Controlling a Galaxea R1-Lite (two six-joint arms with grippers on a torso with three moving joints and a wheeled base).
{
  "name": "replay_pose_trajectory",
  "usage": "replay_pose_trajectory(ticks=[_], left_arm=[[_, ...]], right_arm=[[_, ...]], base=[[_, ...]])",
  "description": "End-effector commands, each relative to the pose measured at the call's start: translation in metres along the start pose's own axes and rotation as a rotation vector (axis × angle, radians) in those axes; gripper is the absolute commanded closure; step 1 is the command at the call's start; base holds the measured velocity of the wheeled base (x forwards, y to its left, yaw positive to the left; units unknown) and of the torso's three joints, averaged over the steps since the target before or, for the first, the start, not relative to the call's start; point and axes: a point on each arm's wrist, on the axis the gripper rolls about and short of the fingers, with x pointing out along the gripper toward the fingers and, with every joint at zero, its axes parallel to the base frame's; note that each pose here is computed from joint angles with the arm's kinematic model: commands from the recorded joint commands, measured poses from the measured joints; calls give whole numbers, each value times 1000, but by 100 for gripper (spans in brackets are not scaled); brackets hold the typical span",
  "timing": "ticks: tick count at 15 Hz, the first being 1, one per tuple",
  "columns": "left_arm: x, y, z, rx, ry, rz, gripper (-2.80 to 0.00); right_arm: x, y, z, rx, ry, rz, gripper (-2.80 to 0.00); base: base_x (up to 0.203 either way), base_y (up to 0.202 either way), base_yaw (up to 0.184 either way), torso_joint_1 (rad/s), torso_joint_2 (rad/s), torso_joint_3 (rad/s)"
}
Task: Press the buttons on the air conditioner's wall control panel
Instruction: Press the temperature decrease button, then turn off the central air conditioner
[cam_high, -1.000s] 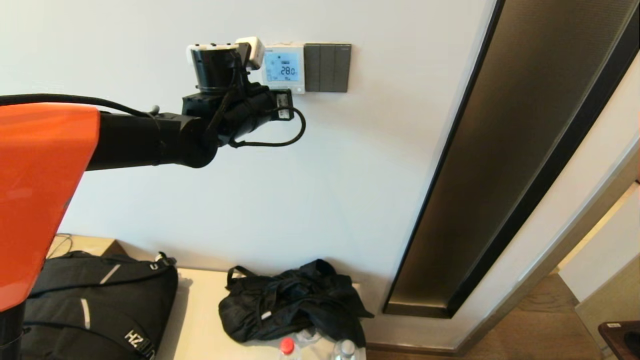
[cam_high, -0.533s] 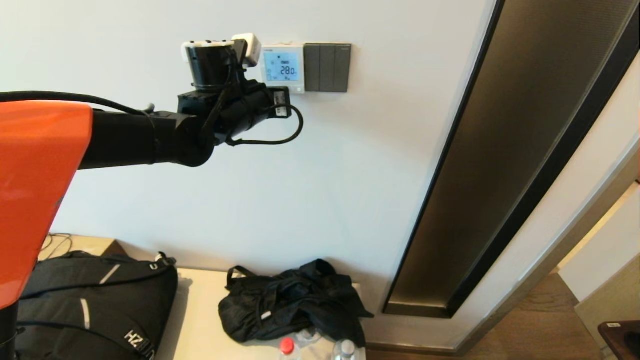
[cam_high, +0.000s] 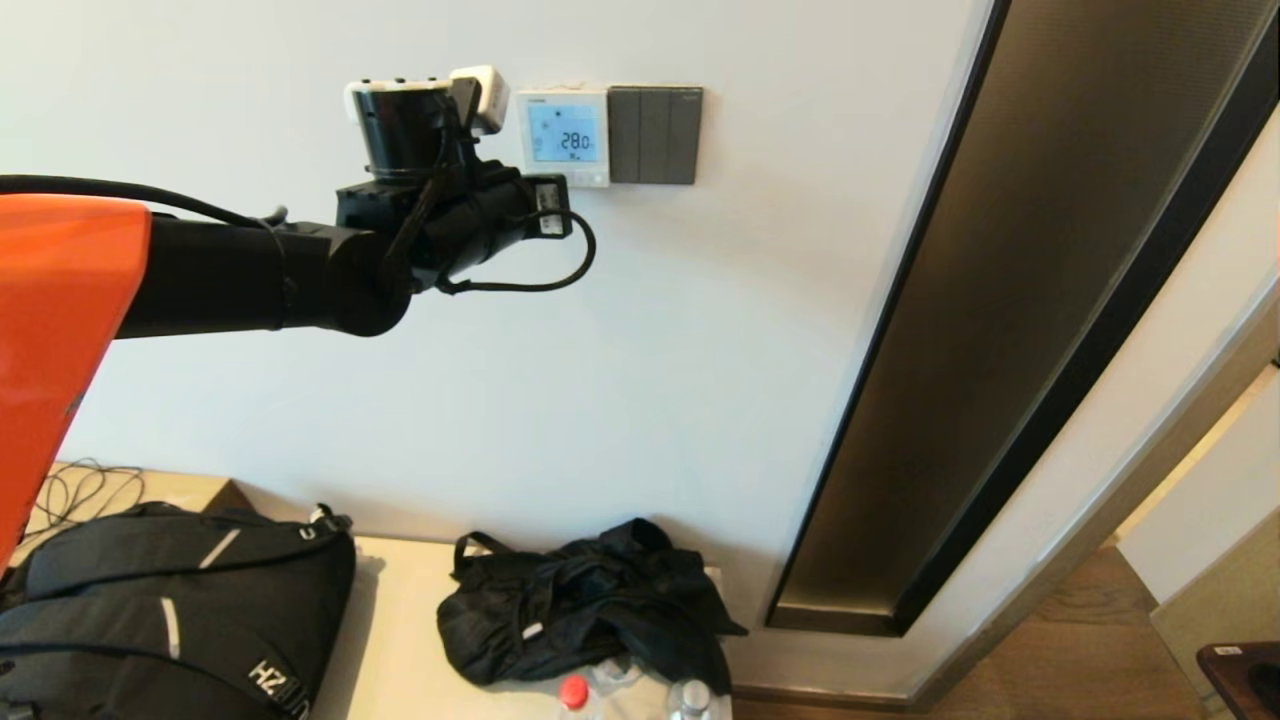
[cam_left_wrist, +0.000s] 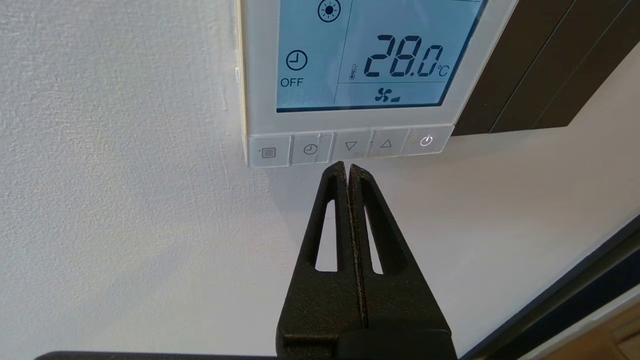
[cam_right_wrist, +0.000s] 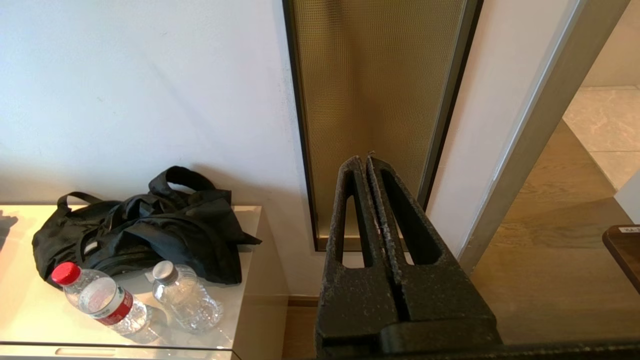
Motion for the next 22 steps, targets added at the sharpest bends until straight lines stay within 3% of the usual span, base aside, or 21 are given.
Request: replay_pose_trajectory(ticks=[1,10,16,22], left_arm=[[0,-1,1,0,-7,-2,0],[-17,-1,6,-4,13,1,0],[-83,7,13,-1,17,26,0],[-175,45,4,18,-7,159,0]], right_arm=[[0,0,0,0,1,1,0],[0,0,0,0,1,1,0],[0,0,0,0,1,1,0],[0,0,0,0,1,1,0]], base=[[0,0,0,0,0,0],[0,0,0,0,0,0],[0,0,0,0,0,0],[0,0,0,0,0,0]])
